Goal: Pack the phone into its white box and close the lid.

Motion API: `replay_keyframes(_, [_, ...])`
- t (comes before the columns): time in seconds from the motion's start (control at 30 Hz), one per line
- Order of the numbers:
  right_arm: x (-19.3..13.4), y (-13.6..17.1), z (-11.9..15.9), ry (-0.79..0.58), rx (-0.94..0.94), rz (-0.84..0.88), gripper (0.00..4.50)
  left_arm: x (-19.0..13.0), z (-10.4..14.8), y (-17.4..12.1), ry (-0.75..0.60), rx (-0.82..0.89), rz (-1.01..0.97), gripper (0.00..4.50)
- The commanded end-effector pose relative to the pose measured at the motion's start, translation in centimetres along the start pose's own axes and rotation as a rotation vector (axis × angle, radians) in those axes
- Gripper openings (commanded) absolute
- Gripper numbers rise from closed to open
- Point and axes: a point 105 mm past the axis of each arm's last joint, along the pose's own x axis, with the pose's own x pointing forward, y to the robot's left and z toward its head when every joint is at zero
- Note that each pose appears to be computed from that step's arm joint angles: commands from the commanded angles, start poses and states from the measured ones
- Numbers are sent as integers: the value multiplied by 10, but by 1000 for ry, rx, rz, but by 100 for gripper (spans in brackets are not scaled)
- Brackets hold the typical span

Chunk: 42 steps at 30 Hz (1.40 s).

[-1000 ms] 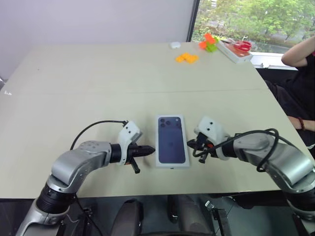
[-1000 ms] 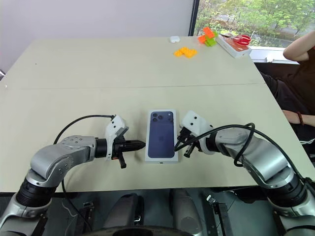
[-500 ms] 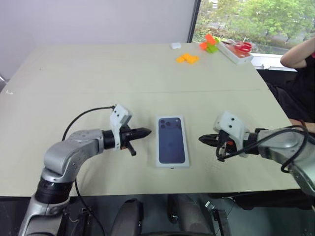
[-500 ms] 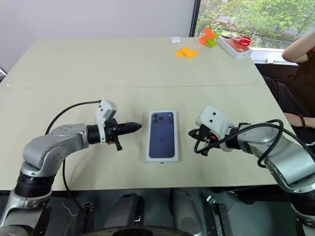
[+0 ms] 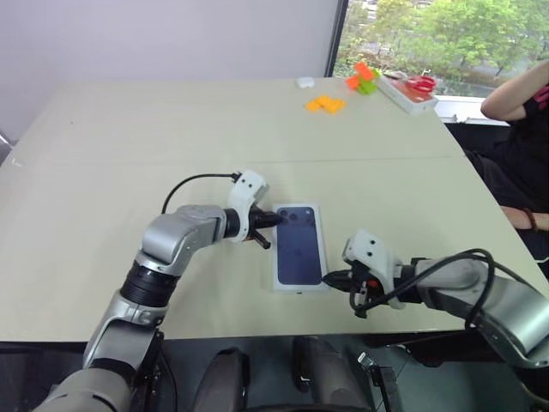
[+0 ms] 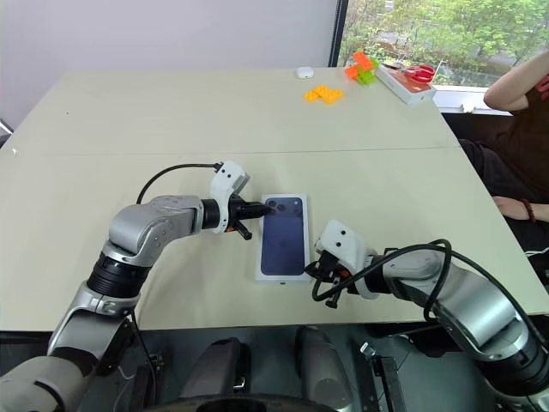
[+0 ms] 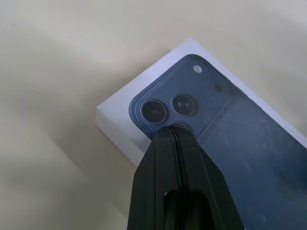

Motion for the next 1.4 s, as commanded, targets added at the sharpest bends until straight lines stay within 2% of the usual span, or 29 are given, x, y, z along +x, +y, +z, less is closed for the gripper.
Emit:
replay_keyframes(0.03, [0, -5, -5, 33, 16, -38, 4, 5, -20, -5, 84, 12, -7, 0])
replay_keyframes(0.13, [-1, -6, -7, 46, 12, -41, 4, 4, -28, -5, 106, 20, 1, 0])
replay_keyframes(0.23, [-4, -10, 3, -3, -25, -61, 4, -1, -18, -3, 24, 35, 9, 0])
replay_keyframes(0.27, [-6, -14, 10, -41, -35, -80, 4, -5, -9, -1, -39, 16, 14, 0])
replay_keyframes(0.3, [-10, -29, 22, -111, -51, -162, 4, -18, 11, 5, -182, -17, 28, 0])
replay_keyframes(0.37, [-20, -56, 38, -219, -65, -313, 4, -48, 34, 19, -384, -25, 93, 0])
replay_keyframes(0.47, [-35, -98, 44, -297, -55, -538, 4, -88, 31, 42, -477, 11, 247, 0])
replay_keyframes(0.6, [-38, -122, 44, -345, 46, -598, 4, -124, 16, 62, -504, -23, 365, 0])
replay_keyframes(0.7, [-45, -141, 36, -416, 157, -595, 4, -158, -20, 69, -455, -48, 467, 0])
replay_keyframes(0.9, [-28, -132, 35, -433, 147, -484, 4, -188, -53, 78, -376, -66, 573, 0])
replay_keyframes(1.1, [-17, -126, 36, -421, 107, -443, 4, -194, -57, 92, -367, -54, 618, 0])
replay_keyframes(1.4, [-22, -119, 31, -434, 98, -434, 4, -195, -62, 96, -346, -62, 607, 0])
